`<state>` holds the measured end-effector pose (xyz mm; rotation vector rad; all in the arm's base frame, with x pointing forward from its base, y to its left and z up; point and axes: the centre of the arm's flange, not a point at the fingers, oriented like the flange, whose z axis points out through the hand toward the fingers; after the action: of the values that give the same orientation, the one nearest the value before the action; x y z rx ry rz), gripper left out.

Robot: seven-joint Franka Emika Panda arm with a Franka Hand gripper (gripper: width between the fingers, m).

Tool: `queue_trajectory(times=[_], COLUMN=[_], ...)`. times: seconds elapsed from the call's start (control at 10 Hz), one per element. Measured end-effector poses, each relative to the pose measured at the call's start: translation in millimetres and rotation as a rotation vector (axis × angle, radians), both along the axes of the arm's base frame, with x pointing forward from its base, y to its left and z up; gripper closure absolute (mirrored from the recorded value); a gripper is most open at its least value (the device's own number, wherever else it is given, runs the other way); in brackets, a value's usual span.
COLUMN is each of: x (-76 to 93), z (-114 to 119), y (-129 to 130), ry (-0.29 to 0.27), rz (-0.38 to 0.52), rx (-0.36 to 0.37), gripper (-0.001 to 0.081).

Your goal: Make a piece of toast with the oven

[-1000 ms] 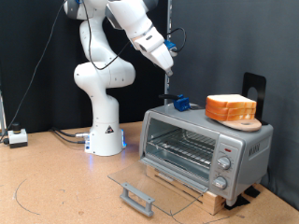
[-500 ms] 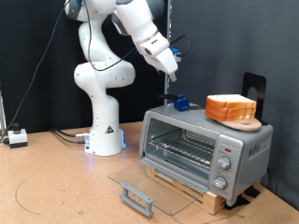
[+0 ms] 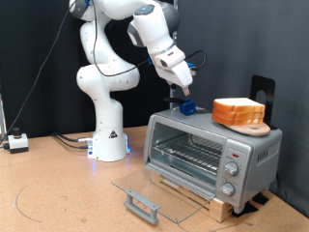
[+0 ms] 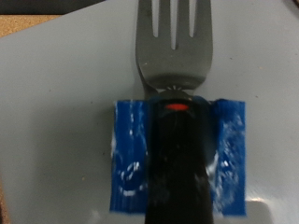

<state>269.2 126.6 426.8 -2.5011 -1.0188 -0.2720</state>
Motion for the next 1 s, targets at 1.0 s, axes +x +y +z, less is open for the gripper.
queue_trajectory(times=[1.0], x=[10.4], z=[-48], y=[32], ry=[0.024], rz=[0.049], rx=[-0.027], gripper=[-0.0003])
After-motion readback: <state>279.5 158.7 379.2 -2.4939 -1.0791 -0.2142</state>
